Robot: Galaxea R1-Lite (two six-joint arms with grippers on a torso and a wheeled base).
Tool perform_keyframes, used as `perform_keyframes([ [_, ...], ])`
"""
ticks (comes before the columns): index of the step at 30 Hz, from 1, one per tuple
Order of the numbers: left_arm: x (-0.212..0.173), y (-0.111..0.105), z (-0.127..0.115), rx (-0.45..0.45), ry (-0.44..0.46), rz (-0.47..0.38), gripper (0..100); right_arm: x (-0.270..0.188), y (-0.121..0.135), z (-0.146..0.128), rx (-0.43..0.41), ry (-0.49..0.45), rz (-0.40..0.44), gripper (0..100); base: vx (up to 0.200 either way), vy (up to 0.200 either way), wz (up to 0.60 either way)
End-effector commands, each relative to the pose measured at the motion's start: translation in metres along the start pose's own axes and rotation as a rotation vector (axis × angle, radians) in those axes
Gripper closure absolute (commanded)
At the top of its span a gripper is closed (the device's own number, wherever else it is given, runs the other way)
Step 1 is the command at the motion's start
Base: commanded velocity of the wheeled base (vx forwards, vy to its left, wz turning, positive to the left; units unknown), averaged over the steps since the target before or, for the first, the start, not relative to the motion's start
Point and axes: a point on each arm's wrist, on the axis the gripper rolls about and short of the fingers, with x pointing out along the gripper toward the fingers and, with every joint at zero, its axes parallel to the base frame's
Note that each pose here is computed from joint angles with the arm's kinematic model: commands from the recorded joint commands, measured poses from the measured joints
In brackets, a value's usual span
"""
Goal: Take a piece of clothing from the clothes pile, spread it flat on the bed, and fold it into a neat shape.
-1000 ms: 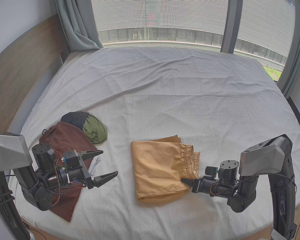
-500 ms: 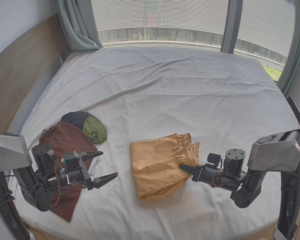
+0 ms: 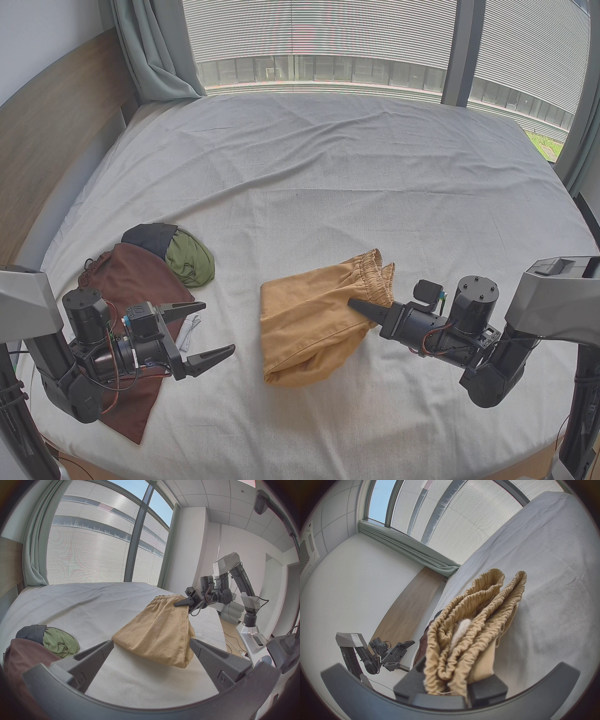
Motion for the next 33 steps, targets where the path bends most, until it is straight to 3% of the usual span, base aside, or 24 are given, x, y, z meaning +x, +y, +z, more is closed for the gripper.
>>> perform_keyframes([
  [1, -0.001, -0.001, 0.003, 0.009, -0.009, -0.001, 0, 0.003, 0.01, 0.003, -0.012, -0.011, 0.034, 100, 0.0, 0.0, 0.0],
  [33, 0.001, -0.006, 0.009, 0.021, -0.021, -0.017, 0, 0.024, 0.02, 0.039, -0.06, -0.135, 0.124, 100, 0.0, 0.0, 0.0],
])
